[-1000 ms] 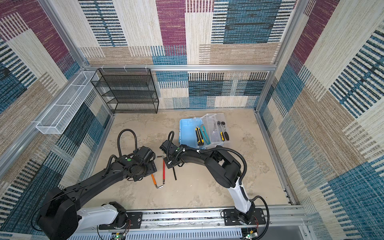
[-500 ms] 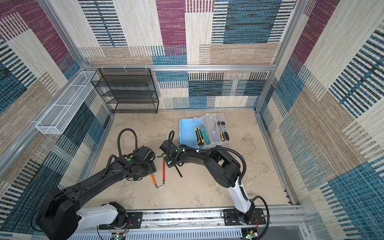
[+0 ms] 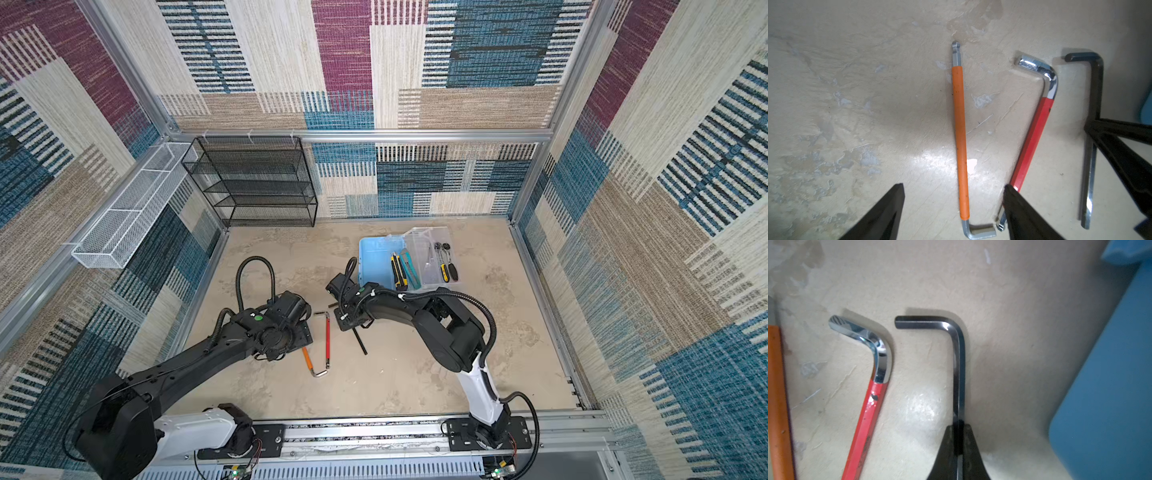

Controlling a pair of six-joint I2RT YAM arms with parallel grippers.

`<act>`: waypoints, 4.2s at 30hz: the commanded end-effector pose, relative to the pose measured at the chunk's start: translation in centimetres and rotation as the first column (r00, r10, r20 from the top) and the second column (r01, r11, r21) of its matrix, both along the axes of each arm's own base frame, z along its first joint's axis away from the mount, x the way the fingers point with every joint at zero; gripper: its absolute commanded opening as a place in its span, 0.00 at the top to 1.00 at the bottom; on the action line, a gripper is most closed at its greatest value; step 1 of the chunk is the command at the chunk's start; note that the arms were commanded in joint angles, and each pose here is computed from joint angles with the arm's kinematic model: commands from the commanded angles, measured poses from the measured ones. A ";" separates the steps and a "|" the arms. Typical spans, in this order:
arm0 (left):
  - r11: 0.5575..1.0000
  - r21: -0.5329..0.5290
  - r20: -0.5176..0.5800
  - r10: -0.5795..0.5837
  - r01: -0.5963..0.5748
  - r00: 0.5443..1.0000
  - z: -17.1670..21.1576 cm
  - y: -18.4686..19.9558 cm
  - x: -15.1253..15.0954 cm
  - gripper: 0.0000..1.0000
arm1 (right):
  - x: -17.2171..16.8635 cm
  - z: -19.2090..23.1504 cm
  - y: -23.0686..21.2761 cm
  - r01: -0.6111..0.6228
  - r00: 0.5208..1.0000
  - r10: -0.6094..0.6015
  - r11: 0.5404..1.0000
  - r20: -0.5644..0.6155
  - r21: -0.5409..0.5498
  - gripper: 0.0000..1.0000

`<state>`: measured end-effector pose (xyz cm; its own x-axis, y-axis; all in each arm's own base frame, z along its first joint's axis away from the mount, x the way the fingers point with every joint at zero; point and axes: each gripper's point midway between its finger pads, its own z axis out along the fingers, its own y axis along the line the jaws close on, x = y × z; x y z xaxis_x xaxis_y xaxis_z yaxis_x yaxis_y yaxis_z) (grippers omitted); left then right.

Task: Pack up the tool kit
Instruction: 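Close the right gripper on the black hex key and lift it over the blue box, then lower the black hex key into the blue box and open the right gripper, then close the left gripper on the red hex key while the right gripper withdraws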

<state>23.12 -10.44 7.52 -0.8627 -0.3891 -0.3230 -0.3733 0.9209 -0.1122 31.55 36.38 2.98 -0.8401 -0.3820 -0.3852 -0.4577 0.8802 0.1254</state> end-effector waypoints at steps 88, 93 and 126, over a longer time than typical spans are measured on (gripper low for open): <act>0.945 -0.170 -0.092 -0.296 0.278 0.951 -2.3 -9.0 4.2 0.53 | 17.0 6.3 -9.2 0.378 0.919 -0.390 0.913 0.055 0.152 0.70; 0.945 -0.172 -0.092 -0.296 0.278 0.951 -2.3 -9.1 4.1 0.55 | 17.1 7.8 -8.7 0.374 0.918 -0.391 0.907 0.060 0.196 0.59; 0.959 -0.065 -0.249 -0.283 0.275 0.926 -6.3 -7.8 2.0 0.80 | 14.8 16.1 -8.2 0.171 0.930 -0.277 0.908 0.242 0.383 0.52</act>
<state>25.68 -18.67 1.87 -0.9880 -0.1242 -0.0917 -0.1145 0.9879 -0.1043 45.90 28.06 17.44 -0.7764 -0.0063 -0.6302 -0.2816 0.8981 0.3379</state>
